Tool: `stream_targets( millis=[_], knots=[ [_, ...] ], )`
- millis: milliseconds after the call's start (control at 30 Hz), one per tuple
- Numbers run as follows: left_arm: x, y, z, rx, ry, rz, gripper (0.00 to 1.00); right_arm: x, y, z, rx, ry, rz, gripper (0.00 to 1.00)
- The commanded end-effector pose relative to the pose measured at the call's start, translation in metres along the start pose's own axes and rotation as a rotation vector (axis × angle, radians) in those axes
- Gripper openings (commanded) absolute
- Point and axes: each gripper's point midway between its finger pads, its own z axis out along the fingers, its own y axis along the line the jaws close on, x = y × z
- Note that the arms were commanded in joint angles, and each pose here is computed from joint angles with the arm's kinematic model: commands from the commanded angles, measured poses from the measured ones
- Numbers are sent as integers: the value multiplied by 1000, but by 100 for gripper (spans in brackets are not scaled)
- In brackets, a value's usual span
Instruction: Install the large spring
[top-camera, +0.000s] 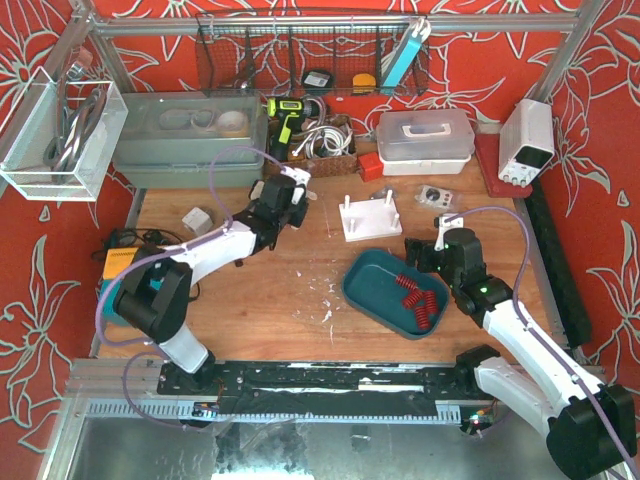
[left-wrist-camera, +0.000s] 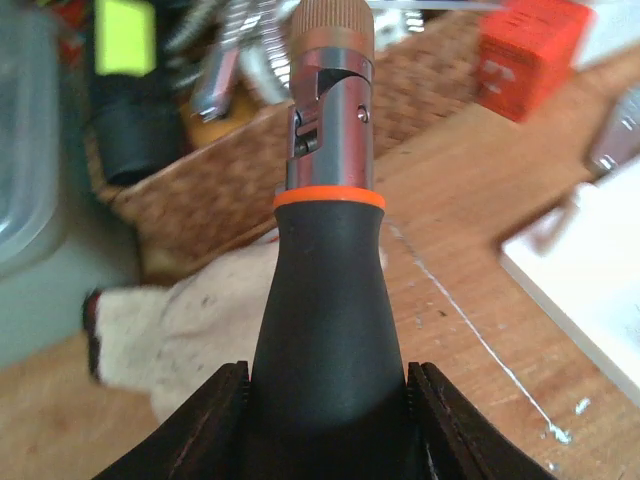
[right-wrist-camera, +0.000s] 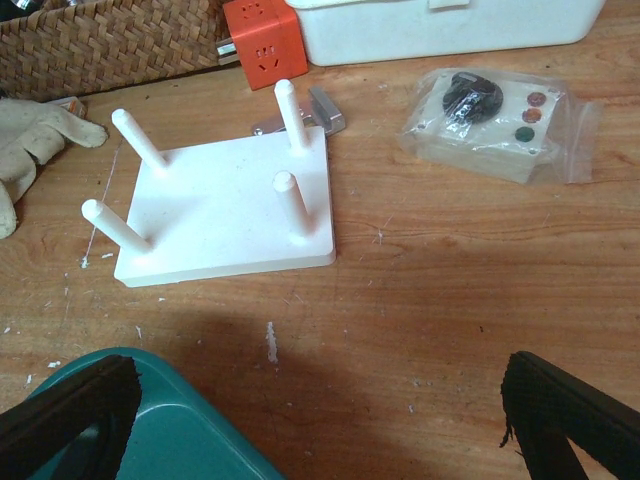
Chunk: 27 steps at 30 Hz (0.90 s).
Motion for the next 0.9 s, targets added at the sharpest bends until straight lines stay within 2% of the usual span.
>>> stream_targets(
  millis=[0,267,467,600,700,867],
  knots=[
    [3,51,-19,-173,20,-433,0,0,1,1,1,-6,18,99],
    [70,82,-10,-252,172,-605,0,0,0,-2,6,-7,26,99],
    [106,93,-1,-276,236,-682,0,-2,-1,-4,8,-13,30,99],
    [124,91,7,-268,277,-686,0,-2,-1,-4,9,-14,31,99],
    [134,90,12,-272,314,-671,5,-1,-1,-3,9,-11,32,99],
    [147,91,15,-279,357,-674,21,-1,-1,-3,12,-12,33,99]
  ],
)
